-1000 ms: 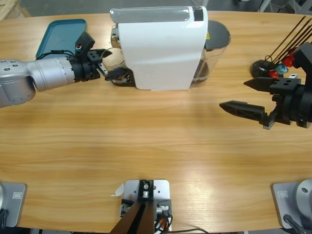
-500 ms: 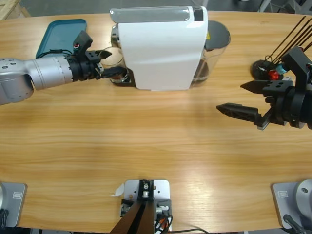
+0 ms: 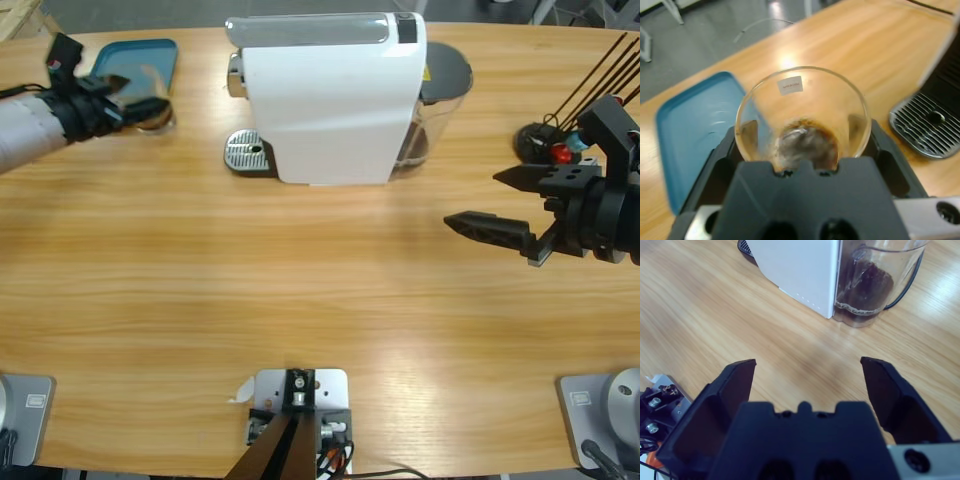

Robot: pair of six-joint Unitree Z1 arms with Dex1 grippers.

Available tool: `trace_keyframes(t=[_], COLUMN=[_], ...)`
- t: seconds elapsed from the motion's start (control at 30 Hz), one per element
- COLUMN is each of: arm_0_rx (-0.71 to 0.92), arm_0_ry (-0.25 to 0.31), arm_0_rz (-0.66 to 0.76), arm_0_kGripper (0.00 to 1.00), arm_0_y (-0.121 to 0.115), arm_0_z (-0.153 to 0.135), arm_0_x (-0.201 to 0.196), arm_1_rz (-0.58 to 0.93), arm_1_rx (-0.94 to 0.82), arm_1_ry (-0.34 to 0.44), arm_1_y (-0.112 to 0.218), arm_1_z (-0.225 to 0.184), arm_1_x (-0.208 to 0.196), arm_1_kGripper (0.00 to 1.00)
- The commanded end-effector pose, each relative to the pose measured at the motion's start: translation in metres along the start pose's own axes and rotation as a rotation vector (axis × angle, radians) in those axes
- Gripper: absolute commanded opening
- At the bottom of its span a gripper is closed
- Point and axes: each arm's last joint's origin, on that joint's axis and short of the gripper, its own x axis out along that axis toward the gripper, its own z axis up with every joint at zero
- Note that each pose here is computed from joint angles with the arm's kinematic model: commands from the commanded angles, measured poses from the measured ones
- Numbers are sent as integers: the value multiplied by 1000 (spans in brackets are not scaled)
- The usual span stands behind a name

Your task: Pour coffee

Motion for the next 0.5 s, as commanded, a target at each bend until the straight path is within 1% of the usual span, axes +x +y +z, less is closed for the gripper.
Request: trace_keyframes(t=[0.03,0.17,0.3,0.5], arm_0_rx=[-75,-116,-144,-159], arm_0_ry=[-45,-44,-31,-17], arm_0_rz=[137,178,208,232], arm_0_kGripper=[0,0,0,0], arm_0_y=[39,57,74,87], arm_0_z=[8,6,0,-5], arm_0_x=[1,15,30,41], arm_1_rz=[-4,-3,-3,-1], arm_1_rx=[0,-1,-1,-1], arm_1_ry=[12,8,4,3], arm_1_y=[1,1,1,1], arm_1_z=[0,0,0,-1], arm_1_x=[4,3,2,2], arm_1_kGripper=[941,941,941,941])
